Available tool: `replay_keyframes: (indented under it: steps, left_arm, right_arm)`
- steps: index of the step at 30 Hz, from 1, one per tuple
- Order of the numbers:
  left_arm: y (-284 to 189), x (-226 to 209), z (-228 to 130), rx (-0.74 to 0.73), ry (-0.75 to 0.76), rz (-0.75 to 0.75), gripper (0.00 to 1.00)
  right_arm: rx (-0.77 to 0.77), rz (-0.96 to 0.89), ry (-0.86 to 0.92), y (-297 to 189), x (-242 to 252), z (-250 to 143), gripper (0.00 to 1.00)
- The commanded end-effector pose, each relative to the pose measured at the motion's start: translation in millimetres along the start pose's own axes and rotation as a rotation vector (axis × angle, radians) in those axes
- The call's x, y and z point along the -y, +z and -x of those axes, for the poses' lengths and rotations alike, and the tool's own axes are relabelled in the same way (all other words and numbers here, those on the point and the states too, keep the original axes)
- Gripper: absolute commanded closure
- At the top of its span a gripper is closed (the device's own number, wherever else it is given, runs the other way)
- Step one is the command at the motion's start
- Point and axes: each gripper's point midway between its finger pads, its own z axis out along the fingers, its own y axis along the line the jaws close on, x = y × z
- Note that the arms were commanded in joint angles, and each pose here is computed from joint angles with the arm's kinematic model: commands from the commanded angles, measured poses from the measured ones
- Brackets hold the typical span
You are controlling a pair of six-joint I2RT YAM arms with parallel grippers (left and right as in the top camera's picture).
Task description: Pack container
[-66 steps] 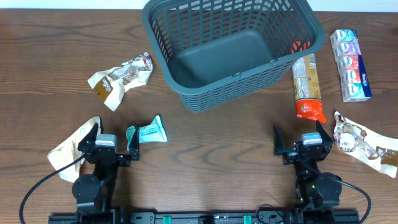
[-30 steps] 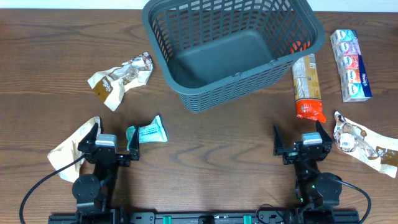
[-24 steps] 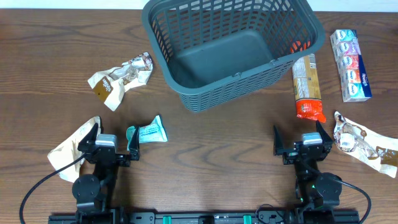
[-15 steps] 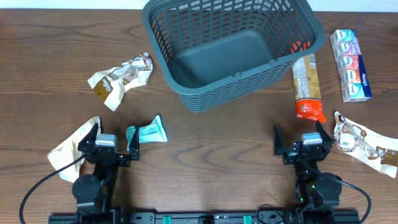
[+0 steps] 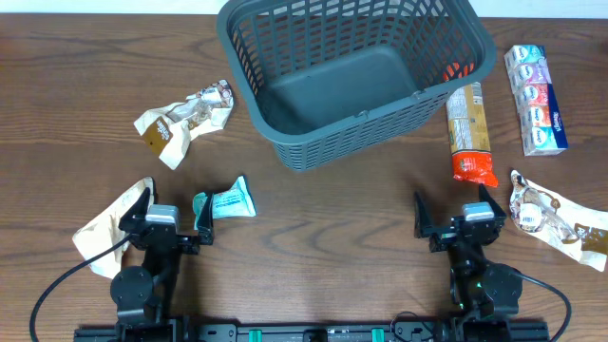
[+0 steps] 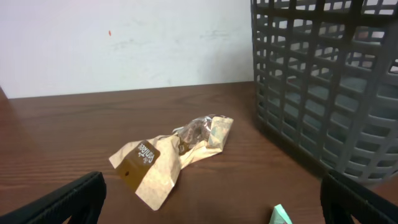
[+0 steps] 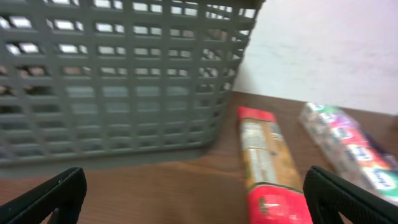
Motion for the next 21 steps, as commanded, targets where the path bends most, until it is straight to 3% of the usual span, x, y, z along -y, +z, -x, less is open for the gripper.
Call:
replay_keyframes:
  steps: [1,4,9,16,21]
  left_arm:
    - [0,18,-4,-0.007,-0.108,-0.101,0.01]
    - [-8,44,12,0.01,-0.199,-0.257,0.02]
    - [-37,80,61,0.055,-0.225,-0.488,0.01]
    - [-95,93,136,0.079,-0.207,-0.538,0.01]
    - [-162,125,197,0.187,-0.167,-0.735,0.01]
  right_arm:
    - [0.04,0.1,0.163,-4,-17,19,0.01]
    - [0.1,0.134,0.221,-12,-20,52,0.01]
    - [0.158,0.082,0.181,-39,-10,113,0.01]
    - [0.125,-0.086,0.136,-94,18,185,0.01]
    - [0.114,-0.02,0.134,-127,8,244,0.01]
